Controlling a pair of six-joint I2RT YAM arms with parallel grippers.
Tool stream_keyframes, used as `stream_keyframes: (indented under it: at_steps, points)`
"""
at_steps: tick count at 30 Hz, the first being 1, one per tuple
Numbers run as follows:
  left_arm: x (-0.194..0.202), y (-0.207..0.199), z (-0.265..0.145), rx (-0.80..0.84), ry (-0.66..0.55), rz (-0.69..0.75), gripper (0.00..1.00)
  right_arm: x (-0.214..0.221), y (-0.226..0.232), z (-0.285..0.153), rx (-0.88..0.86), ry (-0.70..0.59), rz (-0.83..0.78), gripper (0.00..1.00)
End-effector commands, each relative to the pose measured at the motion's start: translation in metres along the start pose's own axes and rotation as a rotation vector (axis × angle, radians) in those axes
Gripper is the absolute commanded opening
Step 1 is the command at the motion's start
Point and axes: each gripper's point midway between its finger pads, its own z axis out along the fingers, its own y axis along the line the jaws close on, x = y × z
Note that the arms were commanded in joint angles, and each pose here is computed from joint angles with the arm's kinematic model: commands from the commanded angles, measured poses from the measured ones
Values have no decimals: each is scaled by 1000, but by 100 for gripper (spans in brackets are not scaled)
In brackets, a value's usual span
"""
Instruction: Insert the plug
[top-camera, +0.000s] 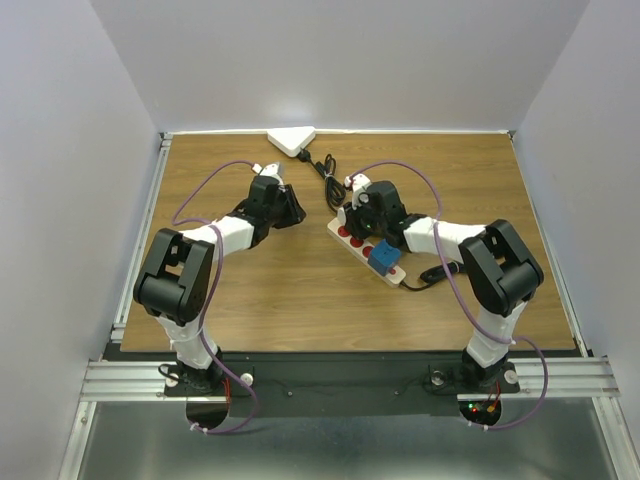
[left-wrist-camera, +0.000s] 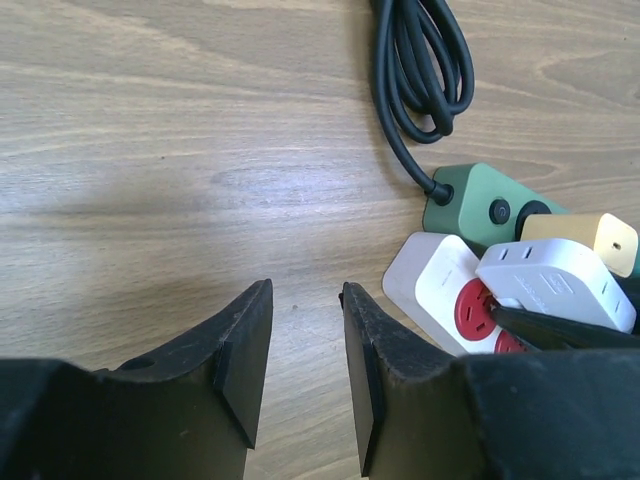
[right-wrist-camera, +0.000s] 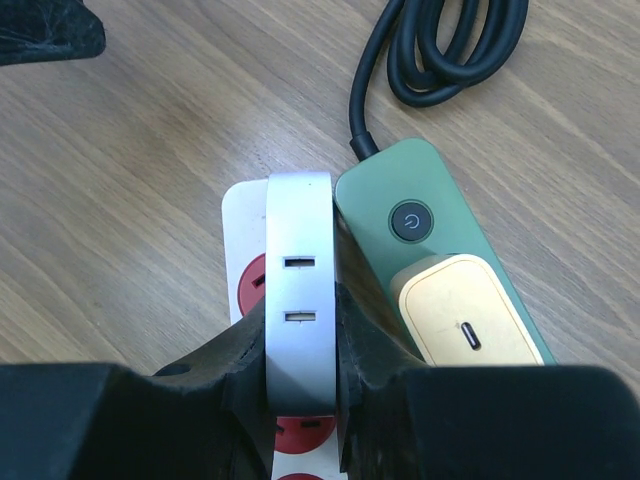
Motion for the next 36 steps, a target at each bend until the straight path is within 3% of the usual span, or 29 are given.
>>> stream_keyframes:
  at_steps: [1,15,25,29,36]
  points:
    - [-10,-3,-12,22,-26,22,45,93,16,8,-11,280,28,0]
    - [-7,0,-13,25,-23,20,45,134,33,12,-50,384,114,0]
    - [-6,-1,-16,29,-24,16,44,110,28,0,-3,338,117,0]
    - [-9,-3,-18,32,-29,17,44,88,24,-3,33,288,133,9]
    - [-11,-3,-21,31,-36,18,44,49,20,-10,69,196,133,43]
